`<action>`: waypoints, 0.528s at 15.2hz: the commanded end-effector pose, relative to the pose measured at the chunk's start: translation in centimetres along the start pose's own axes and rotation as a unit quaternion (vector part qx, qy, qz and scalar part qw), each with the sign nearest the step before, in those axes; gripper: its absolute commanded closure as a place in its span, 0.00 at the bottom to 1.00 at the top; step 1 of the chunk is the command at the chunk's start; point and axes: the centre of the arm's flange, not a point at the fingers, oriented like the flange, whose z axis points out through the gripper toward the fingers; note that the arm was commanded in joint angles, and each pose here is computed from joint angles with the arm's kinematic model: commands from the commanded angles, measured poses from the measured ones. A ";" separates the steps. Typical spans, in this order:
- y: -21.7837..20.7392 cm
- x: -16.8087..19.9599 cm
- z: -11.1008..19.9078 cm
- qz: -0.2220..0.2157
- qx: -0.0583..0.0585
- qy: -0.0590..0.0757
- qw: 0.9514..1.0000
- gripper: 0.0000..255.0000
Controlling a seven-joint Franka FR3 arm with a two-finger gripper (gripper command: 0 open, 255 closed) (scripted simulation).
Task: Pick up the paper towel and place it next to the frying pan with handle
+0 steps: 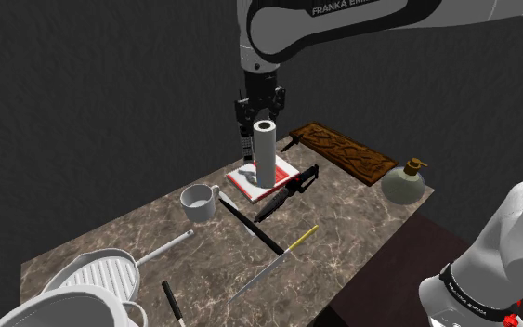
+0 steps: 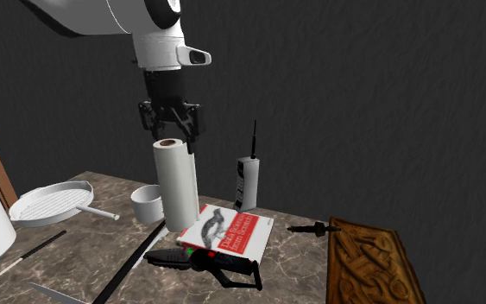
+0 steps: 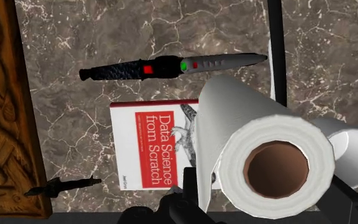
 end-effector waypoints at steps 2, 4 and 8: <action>-3.7 -2.1 -0.1 0.000 0.000 0.000 1.000 1.00; -6.1 -3.2 -0.2 0.000 0.000 0.000 1.000 1.00; -10.8 -5.5 -0.4 0.000 0.000 0.000 1.000 1.00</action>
